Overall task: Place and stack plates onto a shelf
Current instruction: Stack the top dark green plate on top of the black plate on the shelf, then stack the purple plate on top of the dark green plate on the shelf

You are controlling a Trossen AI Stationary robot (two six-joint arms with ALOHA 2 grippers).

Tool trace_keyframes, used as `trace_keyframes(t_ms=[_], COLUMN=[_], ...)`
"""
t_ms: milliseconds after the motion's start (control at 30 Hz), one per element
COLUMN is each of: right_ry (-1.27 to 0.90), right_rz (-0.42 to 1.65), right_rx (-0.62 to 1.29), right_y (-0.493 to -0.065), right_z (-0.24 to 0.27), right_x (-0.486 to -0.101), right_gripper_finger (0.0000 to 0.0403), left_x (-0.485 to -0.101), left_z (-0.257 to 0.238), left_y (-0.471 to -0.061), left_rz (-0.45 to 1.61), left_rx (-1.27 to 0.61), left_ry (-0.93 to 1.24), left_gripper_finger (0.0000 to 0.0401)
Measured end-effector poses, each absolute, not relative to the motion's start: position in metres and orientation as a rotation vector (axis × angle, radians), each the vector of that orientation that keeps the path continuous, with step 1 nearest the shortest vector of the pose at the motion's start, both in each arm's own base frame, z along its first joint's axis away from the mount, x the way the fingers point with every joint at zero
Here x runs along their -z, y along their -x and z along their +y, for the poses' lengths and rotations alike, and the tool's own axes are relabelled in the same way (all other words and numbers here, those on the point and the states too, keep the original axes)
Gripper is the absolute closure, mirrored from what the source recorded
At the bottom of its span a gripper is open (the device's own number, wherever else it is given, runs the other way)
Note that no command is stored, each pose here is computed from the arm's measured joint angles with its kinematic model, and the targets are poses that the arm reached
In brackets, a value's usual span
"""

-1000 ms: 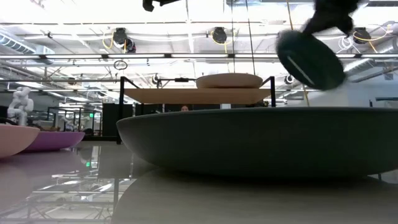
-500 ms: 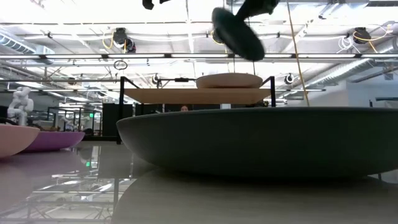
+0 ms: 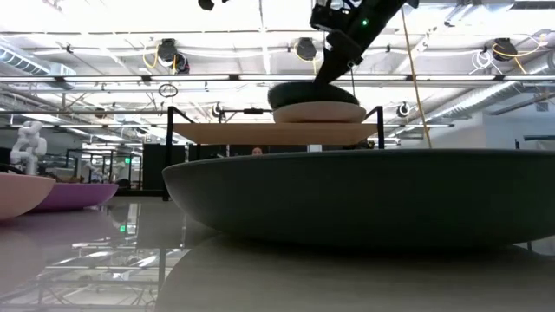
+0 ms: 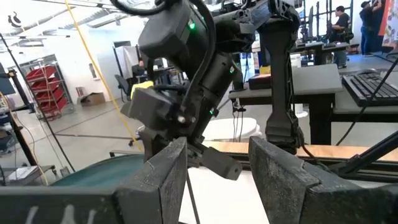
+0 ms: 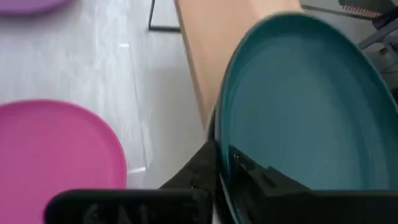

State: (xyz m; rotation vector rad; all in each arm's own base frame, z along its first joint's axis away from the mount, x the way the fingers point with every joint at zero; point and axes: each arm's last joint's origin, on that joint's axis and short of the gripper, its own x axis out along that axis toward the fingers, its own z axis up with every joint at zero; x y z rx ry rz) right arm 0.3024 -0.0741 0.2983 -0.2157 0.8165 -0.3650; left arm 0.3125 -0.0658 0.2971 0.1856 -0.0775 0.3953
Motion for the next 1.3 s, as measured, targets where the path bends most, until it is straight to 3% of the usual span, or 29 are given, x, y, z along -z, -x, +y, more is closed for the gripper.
trace_keyframes(t_ms=[367,667,1033,1300], right_ry=[0.196,0.089,0.048,0.032], right_rz=[0.744,0.593,0.364,0.227], right_rx=[0.383,0.331,0.132,0.040], right_y=[-0.280,-0.226,-0.180,-0.155], right_z=[-0.068,-0.029,0.016,0.027], right_x=[-0.324,-0.358,-0.286,-0.240], right_gripper_finger=[0.0283,0.0280,0.0289,0.0289], left_x=[-0.297,-0.294,-0.290,-0.285], left_z=[-0.066,-0.067,-0.067,-0.067], left_y=[-0.312,-0.313,-0.313,-0.316], left_rz=[-0.077,-0.055,-0.025,0.113], left_rx=[-0.393,-0.388,-0.383,-0.375], left_ry=[-0.186,-0.156,-0.112,-0.140], left_gripper_finger=[0.0224,0.0224,0.0224,0.0224])
